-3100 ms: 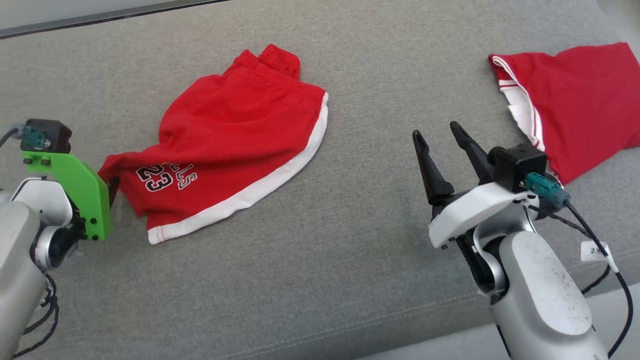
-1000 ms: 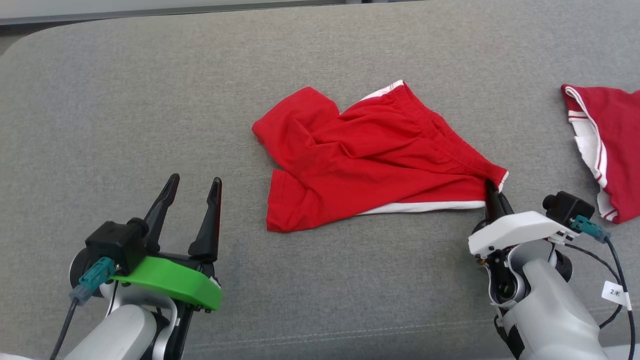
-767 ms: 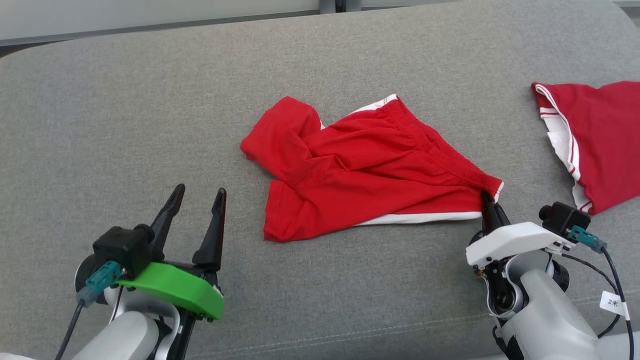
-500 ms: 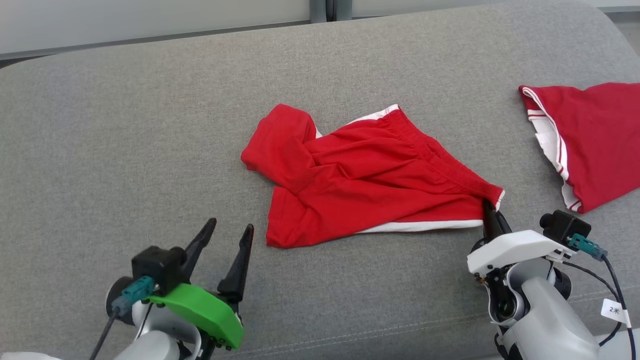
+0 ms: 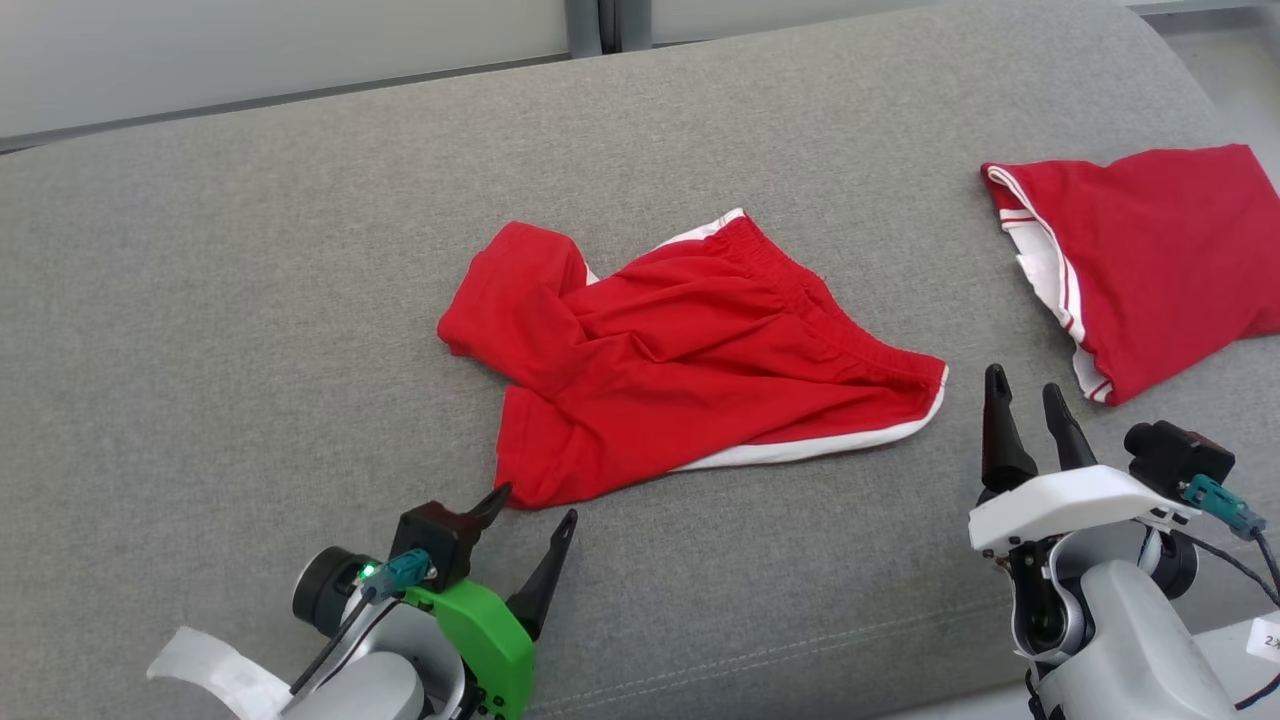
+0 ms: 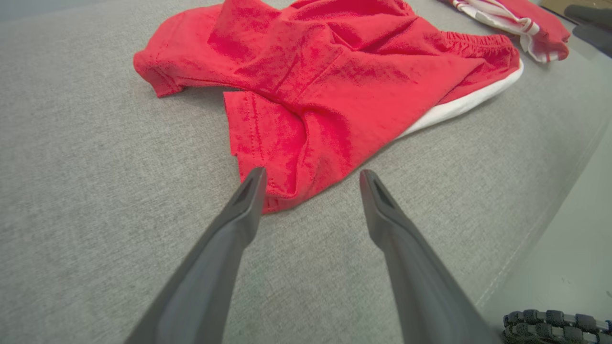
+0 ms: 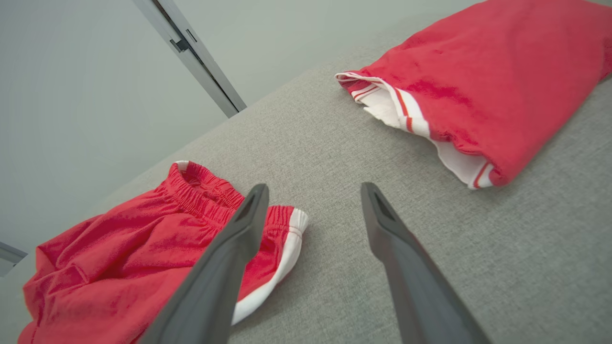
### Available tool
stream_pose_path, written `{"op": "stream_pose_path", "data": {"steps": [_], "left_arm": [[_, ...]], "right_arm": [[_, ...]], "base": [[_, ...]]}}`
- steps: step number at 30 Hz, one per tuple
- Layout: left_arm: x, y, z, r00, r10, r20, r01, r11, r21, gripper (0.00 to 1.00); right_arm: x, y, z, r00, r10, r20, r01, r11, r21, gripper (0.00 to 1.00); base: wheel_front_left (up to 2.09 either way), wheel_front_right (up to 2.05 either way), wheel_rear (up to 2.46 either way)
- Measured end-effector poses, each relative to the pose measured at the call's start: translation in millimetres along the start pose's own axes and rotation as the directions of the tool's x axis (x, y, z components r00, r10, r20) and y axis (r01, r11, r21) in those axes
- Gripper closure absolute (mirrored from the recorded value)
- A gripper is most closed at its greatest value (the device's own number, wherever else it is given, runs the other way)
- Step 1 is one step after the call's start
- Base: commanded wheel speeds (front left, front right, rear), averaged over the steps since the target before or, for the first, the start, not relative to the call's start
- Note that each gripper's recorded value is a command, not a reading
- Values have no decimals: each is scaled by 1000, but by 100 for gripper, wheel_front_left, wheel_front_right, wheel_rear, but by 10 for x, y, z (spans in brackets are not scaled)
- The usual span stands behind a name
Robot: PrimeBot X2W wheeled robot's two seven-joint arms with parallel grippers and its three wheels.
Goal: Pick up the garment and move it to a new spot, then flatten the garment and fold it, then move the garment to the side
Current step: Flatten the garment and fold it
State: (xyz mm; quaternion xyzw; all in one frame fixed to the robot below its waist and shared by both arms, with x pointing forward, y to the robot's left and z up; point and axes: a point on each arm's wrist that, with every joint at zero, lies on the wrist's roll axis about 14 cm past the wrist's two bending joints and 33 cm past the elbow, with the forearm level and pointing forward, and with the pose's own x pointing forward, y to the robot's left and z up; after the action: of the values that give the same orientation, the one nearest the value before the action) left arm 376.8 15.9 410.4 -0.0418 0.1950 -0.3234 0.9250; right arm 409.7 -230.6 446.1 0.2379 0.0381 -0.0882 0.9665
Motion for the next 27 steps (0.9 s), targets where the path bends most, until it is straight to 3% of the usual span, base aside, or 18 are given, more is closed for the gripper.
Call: {"op": "stream_pose_path", "data": {"steps": [3,13,15,16,18,19,20,21,22,27], "left_arm": [[92,-2,-98,999,-27,-44,29,998,54,0],[380,83,-331,988,-46,-144,57,996,69,0],[401,93,-343,988,-47,-147,58,996,68,27],[405,88,-341,988,-49,-144,59,996,67,46],[400,80,-333,989,-53,-139,62,996,63,62],[395,73,-330,989,-56,-137,65,996,62,62],[387,66,-330,989,-58,-136,67,996,60,72],[376,64,-334,989,-61,-137,70,996,60,94],[361,59,-351,987,-65,-144,75,995,63,100],[321,68,-313,988,-69,-141,80,994,77,100]], "right_arm": [[-26,-46,138,999,-8,38,8,1000,-3,0],[-140,-224,319,996,-48,77,49,999,-14,0],[-151,-244,324,996,-53,77,54,998,-16,0],[-156,-251,326,996,-55,77,56,998,-17,0],[-151,-252,350,995,-55,84,57,998,-16,0],[-145,-248,357,995,-54,86,55,998,-15,0],[-140,-242,356,995,-52,86,54,998,-15,0],[-135,-231,350,995,-49,85,51,999,-14,0],[-130,-217,341,996,-46,83,47,999,-13,0],[-106,-146,317,997,-26,78,27,1000,-9,0]], "base": [[0,0,0],[0,0,0],[0,0,0],[0,0,0],[0,0,0],[0,0,0],[0,0,0],[0,0,0],[0,0,0],[0,0,0]]}}
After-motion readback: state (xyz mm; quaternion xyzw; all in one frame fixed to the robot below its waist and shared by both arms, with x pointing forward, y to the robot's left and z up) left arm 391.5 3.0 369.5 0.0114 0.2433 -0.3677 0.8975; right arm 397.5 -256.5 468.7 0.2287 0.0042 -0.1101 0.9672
